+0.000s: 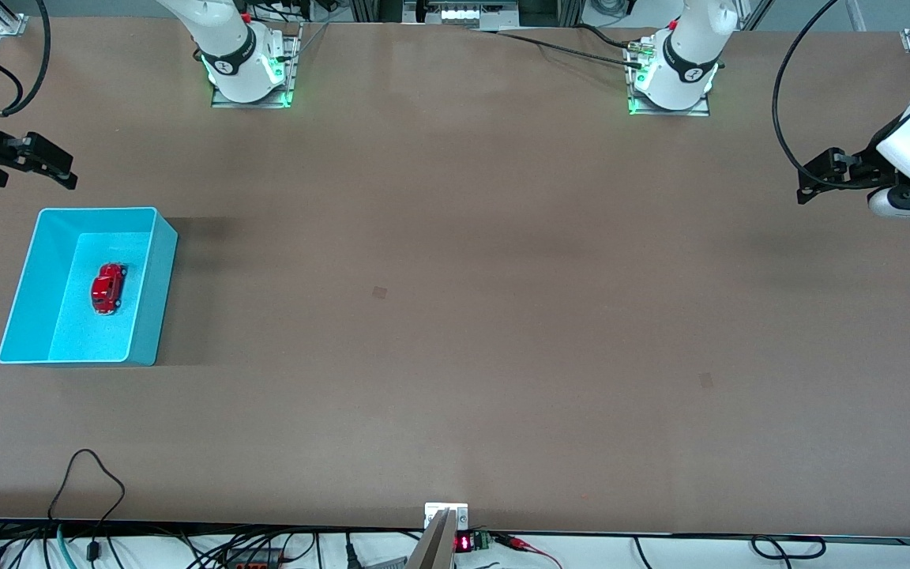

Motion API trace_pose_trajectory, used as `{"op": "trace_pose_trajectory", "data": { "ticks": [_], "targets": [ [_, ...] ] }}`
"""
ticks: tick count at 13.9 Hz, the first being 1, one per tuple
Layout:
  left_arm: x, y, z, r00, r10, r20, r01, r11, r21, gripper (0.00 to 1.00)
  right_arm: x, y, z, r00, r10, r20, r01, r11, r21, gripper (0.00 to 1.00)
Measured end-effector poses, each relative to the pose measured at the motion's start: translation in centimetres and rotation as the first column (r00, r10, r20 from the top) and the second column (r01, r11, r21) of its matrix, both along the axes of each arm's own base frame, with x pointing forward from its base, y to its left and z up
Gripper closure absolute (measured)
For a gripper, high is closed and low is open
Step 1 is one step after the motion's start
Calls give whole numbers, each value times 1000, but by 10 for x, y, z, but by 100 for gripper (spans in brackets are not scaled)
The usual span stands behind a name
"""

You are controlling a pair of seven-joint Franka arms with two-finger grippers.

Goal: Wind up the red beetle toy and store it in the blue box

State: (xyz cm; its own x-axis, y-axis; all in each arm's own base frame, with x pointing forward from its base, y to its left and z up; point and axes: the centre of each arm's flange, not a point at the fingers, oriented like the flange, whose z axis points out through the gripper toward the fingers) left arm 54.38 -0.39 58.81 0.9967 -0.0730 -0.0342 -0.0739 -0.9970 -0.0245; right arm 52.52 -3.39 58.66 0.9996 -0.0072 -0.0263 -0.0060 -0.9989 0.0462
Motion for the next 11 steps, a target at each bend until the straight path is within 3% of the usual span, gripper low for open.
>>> {"op": "trace_pose_trajectory", "data": {
  "ticks": [11],
  "targets": [
    [0, 0, 0, 1000, 0, -1, 0, 1000, 0, 0, -1, -6, -2, 1000, -12, -11, 12, 1000, 1, 0]
  ]
}}
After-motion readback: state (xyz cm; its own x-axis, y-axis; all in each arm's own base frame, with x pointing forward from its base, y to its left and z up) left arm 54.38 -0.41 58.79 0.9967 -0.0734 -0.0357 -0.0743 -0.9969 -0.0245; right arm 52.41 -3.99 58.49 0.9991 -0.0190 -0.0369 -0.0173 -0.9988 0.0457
